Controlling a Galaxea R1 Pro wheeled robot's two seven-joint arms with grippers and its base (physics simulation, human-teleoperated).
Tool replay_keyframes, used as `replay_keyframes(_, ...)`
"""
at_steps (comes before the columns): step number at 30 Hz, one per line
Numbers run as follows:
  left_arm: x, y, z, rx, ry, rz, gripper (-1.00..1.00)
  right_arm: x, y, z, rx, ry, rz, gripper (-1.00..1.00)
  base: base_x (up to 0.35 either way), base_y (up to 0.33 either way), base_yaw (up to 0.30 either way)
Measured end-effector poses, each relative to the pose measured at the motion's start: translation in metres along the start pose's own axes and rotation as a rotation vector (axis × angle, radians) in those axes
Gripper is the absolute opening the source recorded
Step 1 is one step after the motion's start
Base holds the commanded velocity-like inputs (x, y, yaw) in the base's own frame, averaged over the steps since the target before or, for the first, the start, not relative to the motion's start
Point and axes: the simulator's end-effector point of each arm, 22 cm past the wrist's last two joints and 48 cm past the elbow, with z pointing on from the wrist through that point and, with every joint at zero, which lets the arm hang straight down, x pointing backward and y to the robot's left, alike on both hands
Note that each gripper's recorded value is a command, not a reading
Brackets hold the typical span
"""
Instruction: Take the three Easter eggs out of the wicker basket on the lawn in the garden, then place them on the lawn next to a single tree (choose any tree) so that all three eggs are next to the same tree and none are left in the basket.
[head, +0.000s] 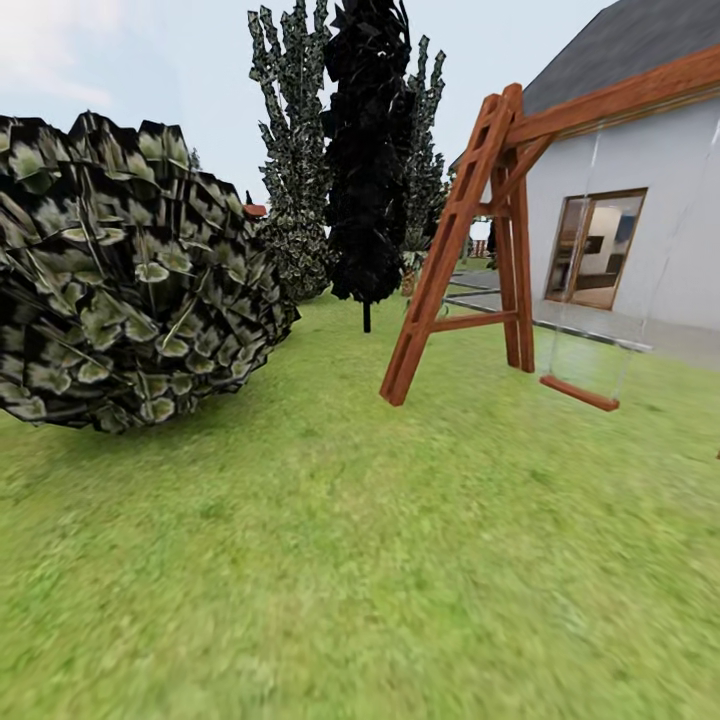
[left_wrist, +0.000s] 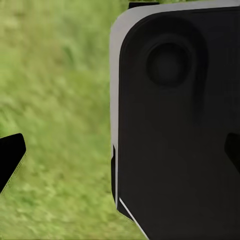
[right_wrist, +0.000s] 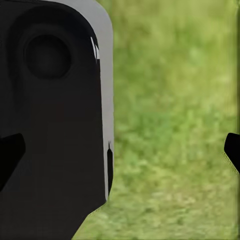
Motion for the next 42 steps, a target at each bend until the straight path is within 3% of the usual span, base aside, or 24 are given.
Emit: replay_keyframes(42,-0.0006,0.0001,0.0000,0.000,-0.001,0.000,1.00,0.0011,-0.0001,0.0000,0.000,0.003,0.010,1.00,0.335,0.000,0.047)
